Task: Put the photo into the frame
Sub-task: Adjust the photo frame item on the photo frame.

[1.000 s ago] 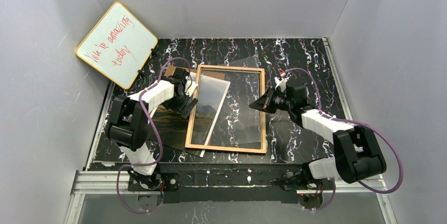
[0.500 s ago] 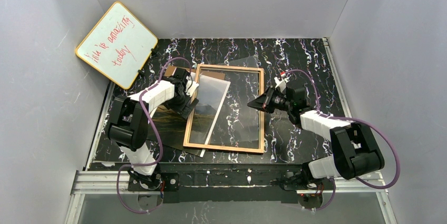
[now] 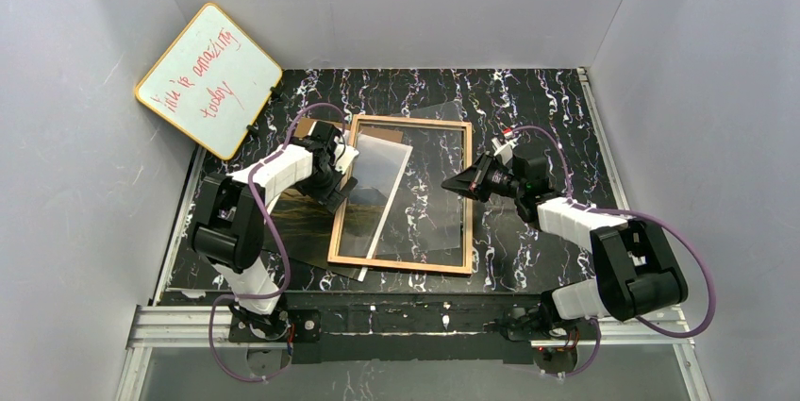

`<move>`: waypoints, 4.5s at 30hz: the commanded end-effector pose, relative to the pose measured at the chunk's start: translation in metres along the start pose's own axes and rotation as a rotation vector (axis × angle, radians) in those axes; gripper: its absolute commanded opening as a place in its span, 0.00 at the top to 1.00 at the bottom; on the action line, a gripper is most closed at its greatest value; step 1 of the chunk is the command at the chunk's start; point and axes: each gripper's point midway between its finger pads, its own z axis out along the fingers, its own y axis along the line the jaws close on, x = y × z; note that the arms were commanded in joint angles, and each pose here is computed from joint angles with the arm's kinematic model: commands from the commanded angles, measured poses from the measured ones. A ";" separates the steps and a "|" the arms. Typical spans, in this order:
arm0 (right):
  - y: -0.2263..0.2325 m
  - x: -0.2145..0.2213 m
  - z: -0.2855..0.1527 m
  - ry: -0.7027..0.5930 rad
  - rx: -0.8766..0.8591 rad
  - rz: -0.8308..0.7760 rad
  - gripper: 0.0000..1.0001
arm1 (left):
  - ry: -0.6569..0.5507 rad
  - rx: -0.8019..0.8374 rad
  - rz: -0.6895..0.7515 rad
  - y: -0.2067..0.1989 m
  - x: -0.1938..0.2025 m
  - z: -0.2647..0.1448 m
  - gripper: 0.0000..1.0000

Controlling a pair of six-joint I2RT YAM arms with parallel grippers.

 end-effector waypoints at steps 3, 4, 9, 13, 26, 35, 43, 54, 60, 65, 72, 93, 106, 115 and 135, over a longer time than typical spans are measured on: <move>0.025 -0.011 -0.006 -0.047 -0.055 -0.033 0.99 | -0.057 0.069 0.020 -0.013 -0.005 -0.018 0.16; 0.024 -0.011 -0.006 -0.045 -0.053 -0.032 0.99 | -0.055 0.070 0.022 -0.013 -0.005 -0.018 0.16; 0.013 -0.011 -0.003 -0.045 -0.020 -0.030 0.99 | -0.048 0.072 0.025 -0.013 -0.003 -0.016 0.17; 0.001 -0.009 0.002 -0.030 0.007 -0.024 0.99 | -0.054 0.102 0.028 -0.019 -0.004 -0.016 0.17; -0.013 -0.019 0.012 -0.046 0.068 -0.023 0.97 | -0.049 0.106 0.028 -0.020 -0.003 -0.014 0.17; -0.022 -0.023 0.020 -0.033 0.116 -0.049 0.72 | -0.047 0.106 0.031 -0.020 -0.001 -0.011 0.17; -0.025 -0.025 0.023 -0.029 0.146 -0.096 0.59 | -0.047 0.090 0.032 -0.018 0.000 -0.011 0.17; 0.015 -0.030 0.011 -0.115 -0.020 -0.181 0.87 | -0.050 0.090 0.017 -0.015 -0.003 -0.013 0.17; 0.031 -0.028 0.006 -0.126 -0.092 -0.207 0.98 | -0.048 0.126 -0.020 -0.016 -0.005 -0.012 0.18; 0.034 -0.024 0.008 -0.109 -0.122 -0.169 0.99 | -0.049 0.161 -0.058 -0.016 -0.007 -0.014 0.18; 0.059 -0.026 0.001 -0.119 -0.191 -0.151 0.99 | -0.090 0.208 -0.170 0.006 -0.018 -0.025 0.19; 0.135 -0.041 -0.010 -0.090 -0.389 -0.148 0.99 | -0.161 -0.007 -0.530 0.119 -0.009 -0.041 0.21; 0.036 -0.025 0.026 -0.074 -0.244 -0.065 0.99 | -0.100 0.065 -0.426 0.090 0.011 -0.030 0.20; 0.006 -0.021 0.024 -0.091 -0.150 -0.064 0.99 | -0.093 0.091 -0.386 0.079 0.013 -0.031 0.20; -0.019 -0.024 0.016 -0.126 -0.093 -0.011 0.99 | -0.098 0.099 -0.342 0.068 0.007 -0.033 0.21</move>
